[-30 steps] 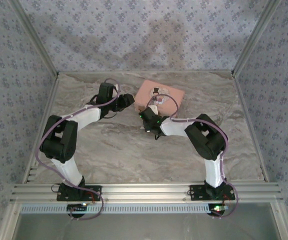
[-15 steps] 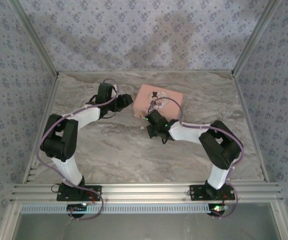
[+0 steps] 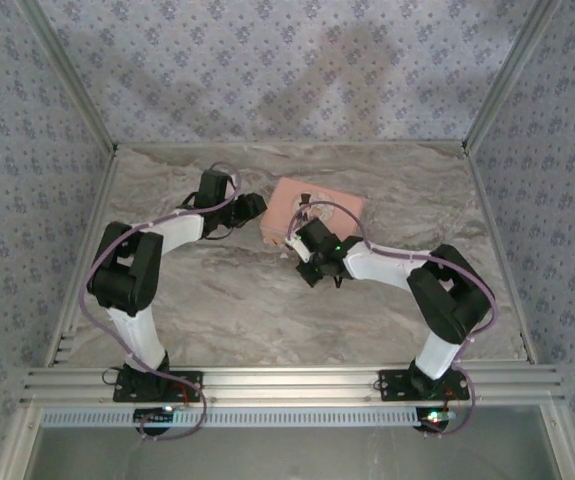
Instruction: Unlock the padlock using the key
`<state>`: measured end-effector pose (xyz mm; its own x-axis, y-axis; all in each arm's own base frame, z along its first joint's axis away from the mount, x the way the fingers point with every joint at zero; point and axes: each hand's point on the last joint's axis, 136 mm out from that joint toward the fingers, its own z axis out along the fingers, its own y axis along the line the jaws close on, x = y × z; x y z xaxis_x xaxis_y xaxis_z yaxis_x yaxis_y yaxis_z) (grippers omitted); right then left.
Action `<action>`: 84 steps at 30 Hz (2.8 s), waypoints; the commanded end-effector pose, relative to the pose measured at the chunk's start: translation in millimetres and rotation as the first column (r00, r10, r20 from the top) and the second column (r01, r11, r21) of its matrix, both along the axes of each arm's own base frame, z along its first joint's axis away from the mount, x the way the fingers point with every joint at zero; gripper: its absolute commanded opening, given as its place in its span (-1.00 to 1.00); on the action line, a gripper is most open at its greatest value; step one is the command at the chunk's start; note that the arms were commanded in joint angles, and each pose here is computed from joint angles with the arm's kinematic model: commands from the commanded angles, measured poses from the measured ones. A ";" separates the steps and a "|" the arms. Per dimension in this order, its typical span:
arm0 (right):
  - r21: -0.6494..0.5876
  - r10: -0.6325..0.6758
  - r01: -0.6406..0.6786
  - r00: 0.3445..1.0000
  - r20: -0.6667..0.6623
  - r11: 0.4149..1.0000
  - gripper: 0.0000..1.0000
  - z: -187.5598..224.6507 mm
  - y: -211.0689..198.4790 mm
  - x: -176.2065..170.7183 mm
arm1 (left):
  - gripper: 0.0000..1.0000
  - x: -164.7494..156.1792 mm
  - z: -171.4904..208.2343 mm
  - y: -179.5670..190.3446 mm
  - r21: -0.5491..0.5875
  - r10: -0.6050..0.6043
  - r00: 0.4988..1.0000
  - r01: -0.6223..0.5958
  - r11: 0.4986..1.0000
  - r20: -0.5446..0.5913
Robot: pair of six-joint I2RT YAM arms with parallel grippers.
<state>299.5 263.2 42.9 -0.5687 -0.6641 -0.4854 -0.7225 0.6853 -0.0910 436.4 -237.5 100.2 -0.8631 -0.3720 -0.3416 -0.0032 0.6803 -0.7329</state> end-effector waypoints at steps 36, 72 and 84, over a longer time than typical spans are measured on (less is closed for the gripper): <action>-0.004 0.220 -0.222 0.965 0.143 0.975 -1.00 56.1 48.1 -3.7 | -0.10 -10.8 14.5 5.1 -0.073 0.019 0.999 -0.016 0.997 0.042; 0.096 -0.842 0.884 0.465 -0.274 0.457 -1.00 34.2 -212.1 -26.0 | 0.96 -125.4 41.4 61.2 0.175 0.001 0.986 -0.031 0.984 0.167; 0.036 -0.839 0.886 0.450 -0.306 0.462 -0.71 -0.2 -206.6 1.5 | 0.96 -124.8 33.3 65.6 0.199 0.018 0.987 -0.050 0.979 0.160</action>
<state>284.6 50.9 32.9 -0.9127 0.2993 -0.2783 0.2750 0.9535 0.1237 310.1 -173.6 128.5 -0.7961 -0.3076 -0.5212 0.0700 0.8087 -0.5841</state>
